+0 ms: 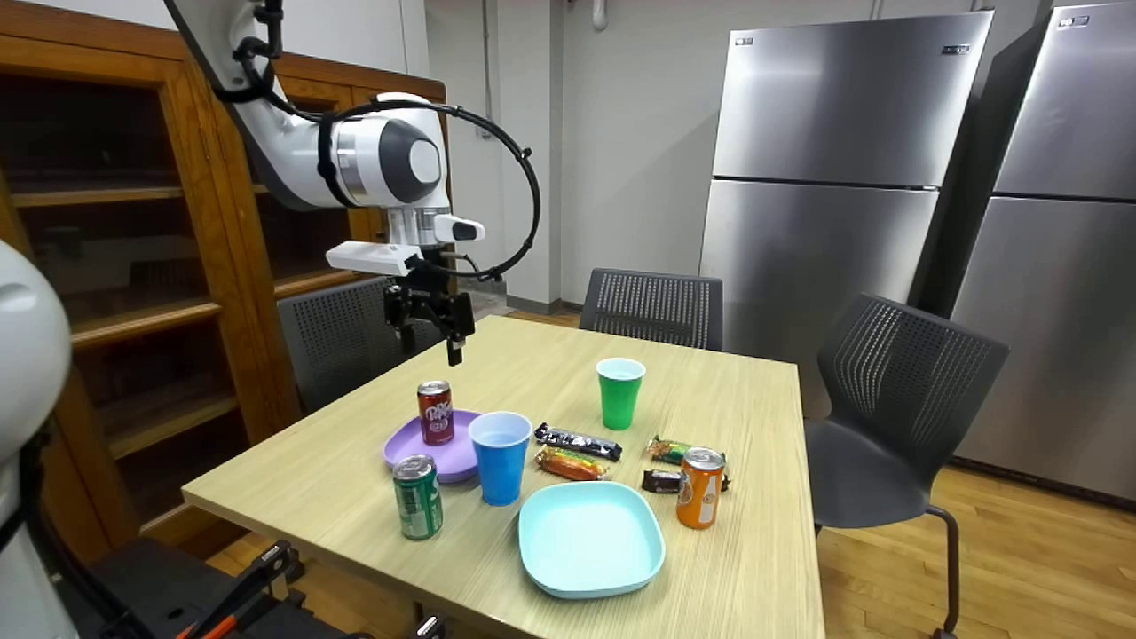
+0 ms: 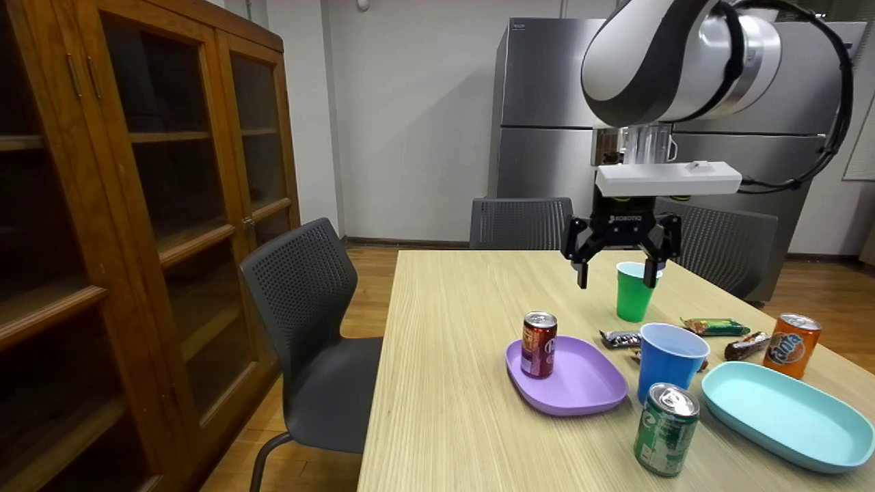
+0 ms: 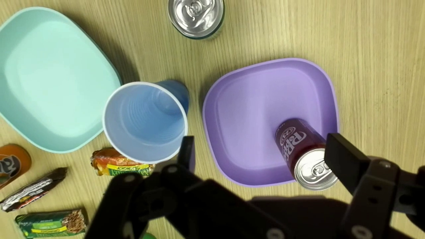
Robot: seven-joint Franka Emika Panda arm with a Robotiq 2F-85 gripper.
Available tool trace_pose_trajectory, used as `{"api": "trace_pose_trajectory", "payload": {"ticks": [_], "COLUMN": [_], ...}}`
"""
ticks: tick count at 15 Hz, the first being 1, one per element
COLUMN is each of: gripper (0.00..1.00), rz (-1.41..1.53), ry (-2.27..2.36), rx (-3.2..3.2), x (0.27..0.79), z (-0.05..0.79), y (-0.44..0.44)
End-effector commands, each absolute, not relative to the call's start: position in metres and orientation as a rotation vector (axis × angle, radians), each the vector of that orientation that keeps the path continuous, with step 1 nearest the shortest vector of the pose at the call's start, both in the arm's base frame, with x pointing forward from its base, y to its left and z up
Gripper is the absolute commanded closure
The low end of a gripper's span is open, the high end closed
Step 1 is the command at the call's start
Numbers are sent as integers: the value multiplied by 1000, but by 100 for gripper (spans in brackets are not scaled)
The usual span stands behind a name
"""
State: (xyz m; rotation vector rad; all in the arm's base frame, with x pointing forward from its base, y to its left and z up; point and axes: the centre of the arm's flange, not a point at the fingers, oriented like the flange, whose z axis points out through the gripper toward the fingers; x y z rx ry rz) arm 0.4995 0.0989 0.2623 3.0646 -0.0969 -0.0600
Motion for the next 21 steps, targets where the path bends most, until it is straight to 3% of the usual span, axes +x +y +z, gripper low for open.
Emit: {"api": "trace_pose_trajectory", "payload": {"ticks": [1,21], "gripper": [0,0], "rz": [-58,-170], "ry": [-69,226], "rx": [3077,3038], "x": [497,434], "z": [262,197], "y": [101,83]}}
